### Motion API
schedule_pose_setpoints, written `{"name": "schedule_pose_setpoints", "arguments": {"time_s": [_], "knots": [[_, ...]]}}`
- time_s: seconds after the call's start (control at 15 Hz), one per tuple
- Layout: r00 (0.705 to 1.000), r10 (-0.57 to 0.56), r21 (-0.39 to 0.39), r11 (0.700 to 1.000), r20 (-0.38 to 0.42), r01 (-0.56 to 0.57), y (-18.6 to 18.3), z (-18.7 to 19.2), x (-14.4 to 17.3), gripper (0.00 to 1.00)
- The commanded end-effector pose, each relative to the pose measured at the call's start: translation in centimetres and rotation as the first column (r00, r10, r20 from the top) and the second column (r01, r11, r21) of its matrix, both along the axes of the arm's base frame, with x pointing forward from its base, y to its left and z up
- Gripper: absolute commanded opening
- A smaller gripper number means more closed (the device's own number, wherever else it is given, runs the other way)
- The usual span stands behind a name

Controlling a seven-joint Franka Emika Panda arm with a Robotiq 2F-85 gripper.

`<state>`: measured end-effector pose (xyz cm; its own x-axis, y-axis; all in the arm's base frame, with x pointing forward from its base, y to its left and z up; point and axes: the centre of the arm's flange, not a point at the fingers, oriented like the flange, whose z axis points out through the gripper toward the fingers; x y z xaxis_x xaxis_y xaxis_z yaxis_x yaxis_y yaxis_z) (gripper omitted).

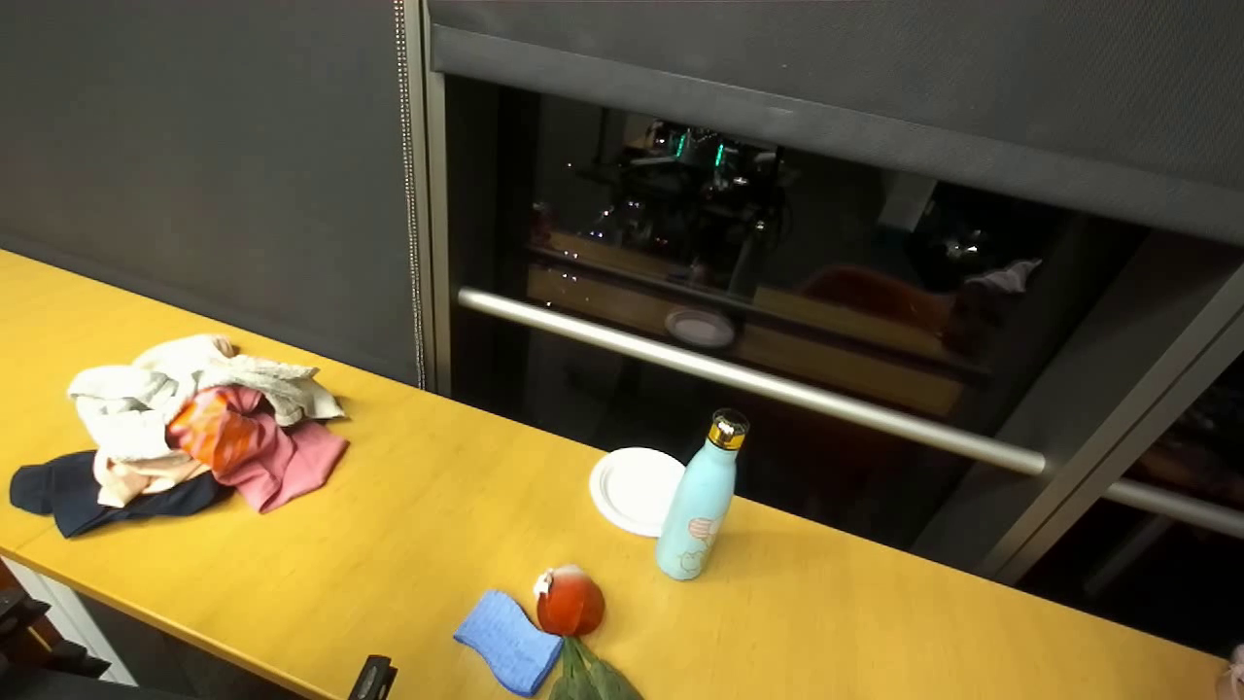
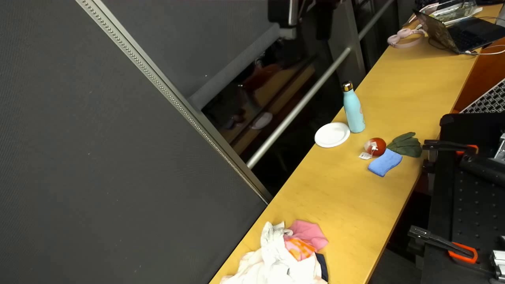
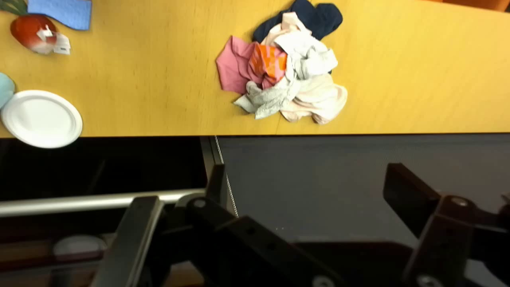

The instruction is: Use the towel to clean the window

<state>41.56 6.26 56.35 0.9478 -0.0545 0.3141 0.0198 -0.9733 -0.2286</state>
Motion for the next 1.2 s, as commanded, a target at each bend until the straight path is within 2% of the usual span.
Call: {"name": "schedule_pose_setpoints", "arguments": {"time_s": [0.0,0.13,0.27,0.47,0.67,0.87,1.13], "knots": [[0.999,0.002,0.041,0.999,0.046,-0.004,-0.4,-0.6,9.2,1.00],[0.999,-0.009,0.043,0.999,0.050,0.007,-0.4,-2.9,13.2,1.00],[1.000,0.001,0.059,0.998,0.015,-0.002,-0.2,-5.9,17.1,1.00],[0.995,0.023,0.068,0.998,-0.101,-0.016,0.7,-11.6,22.1,1.00],[0.974,0.040,0.060,0.998,-0.223,-0.027,1.6,-17.6,26.8,1.00],[0.941,0.063,0.056,0.997,-0.332,-0.047,3.3,-23.2,28.7,1.00],[0.906,0.091,0.004,0.995,-0.414,-0.099,7.1,-25.7,27.9,1.00]]}}
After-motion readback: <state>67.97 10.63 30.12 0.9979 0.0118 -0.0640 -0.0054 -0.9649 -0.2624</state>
